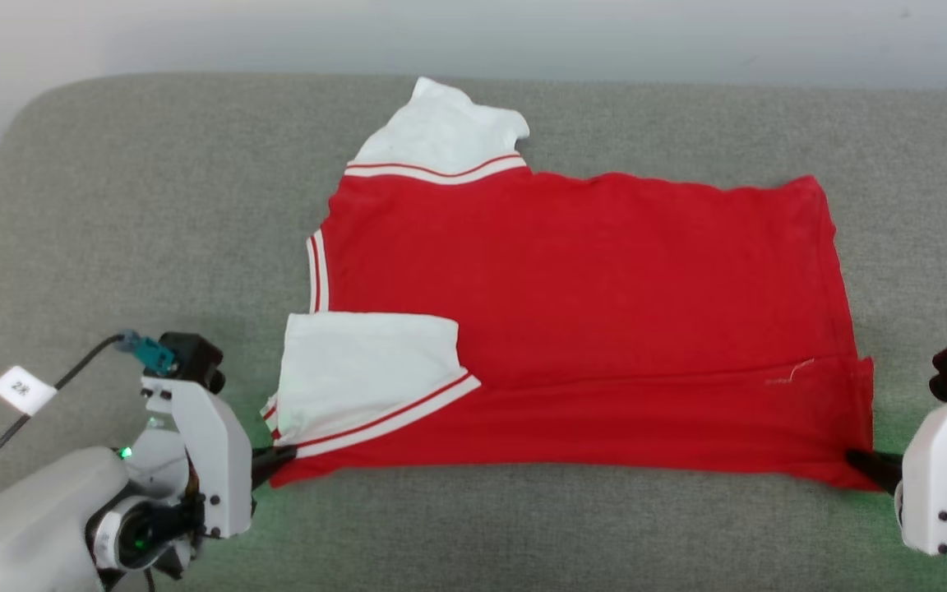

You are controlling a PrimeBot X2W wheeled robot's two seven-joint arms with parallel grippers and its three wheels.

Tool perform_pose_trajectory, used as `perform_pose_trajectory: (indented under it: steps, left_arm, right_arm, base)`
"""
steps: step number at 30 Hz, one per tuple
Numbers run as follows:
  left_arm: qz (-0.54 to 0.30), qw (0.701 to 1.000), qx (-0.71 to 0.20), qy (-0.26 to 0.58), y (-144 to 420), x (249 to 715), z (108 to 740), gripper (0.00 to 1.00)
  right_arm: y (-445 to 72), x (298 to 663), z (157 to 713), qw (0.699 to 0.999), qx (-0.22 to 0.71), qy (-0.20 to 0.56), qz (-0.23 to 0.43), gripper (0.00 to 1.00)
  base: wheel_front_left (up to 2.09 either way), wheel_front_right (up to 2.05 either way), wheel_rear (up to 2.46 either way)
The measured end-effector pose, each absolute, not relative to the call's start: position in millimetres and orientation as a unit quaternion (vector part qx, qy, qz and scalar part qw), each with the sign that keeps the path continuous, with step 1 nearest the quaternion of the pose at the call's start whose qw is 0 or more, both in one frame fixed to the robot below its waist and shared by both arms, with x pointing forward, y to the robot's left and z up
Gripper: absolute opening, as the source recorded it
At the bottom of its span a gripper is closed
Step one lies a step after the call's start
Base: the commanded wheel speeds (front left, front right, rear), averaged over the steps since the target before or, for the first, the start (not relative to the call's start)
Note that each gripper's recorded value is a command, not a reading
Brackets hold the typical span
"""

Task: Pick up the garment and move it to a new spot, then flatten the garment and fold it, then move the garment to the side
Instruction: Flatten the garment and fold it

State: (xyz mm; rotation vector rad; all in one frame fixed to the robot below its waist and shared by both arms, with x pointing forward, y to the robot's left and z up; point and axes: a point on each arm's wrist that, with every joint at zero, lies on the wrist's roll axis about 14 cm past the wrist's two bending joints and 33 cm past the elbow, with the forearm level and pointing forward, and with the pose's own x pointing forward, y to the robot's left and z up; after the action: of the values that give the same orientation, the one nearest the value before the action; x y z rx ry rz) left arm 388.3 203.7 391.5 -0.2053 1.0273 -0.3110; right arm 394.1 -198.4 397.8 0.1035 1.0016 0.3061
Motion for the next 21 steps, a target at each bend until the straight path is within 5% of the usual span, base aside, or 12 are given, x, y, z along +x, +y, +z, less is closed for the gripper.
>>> perform_pose_trajectory:
  steps: [15,16,17,18,19,20,21]
  left_arm:
    - [-0.142,0.853,-0.094,0.493,204,364,403,0.00]
    - [-0.142,0.853,-0.094,0.494,204,362,403,0.31]
    - [-0.141,0.852,-0.094,0.495,204,362,402,0.40]
    - [-0.140,0.853,-0.093,0.495,204,362,402,0.47]
    - [-0.140,0.853,-0.093,0.494,203,363,402,0.76]
    - [-0.138,0.854,-0.092,0.493,204,363,402,0.89]
    - [-0.136,0.855,-0.093,0.491,204,365,403,0.89]
  right_arm:
    - [-203,355,402,0.855,0.049,0.496,0.145,0.00]
    - [-203,355,404,0.856,0.047,0.494,0.146,0.24]
    - [-202,356,406,0.859,0.045,0.489,0.147,0.44]
    - [-200,356,408,0.860,0.045,0.487,0.149,0.90]
    - [-198,355,408,0.859,0.043,0.486,0.153,1.00]
    - [-197,353,408,0.859,0.041,0.486,0.155,1.00]
    - [-196,351,409,0.859,0.039,0.486,0.158,1.00]
  base:
    - [0.00,0.00,0.00]
    - [0.00,0.00,0.00]
    - [0.00,0.00,0.00]
    - [0.00,0.00,0.00]
    - [0.00,0.00,0.00]
    - [0.00,0.00,0.00]
    - [0.00,0.00,0.00]
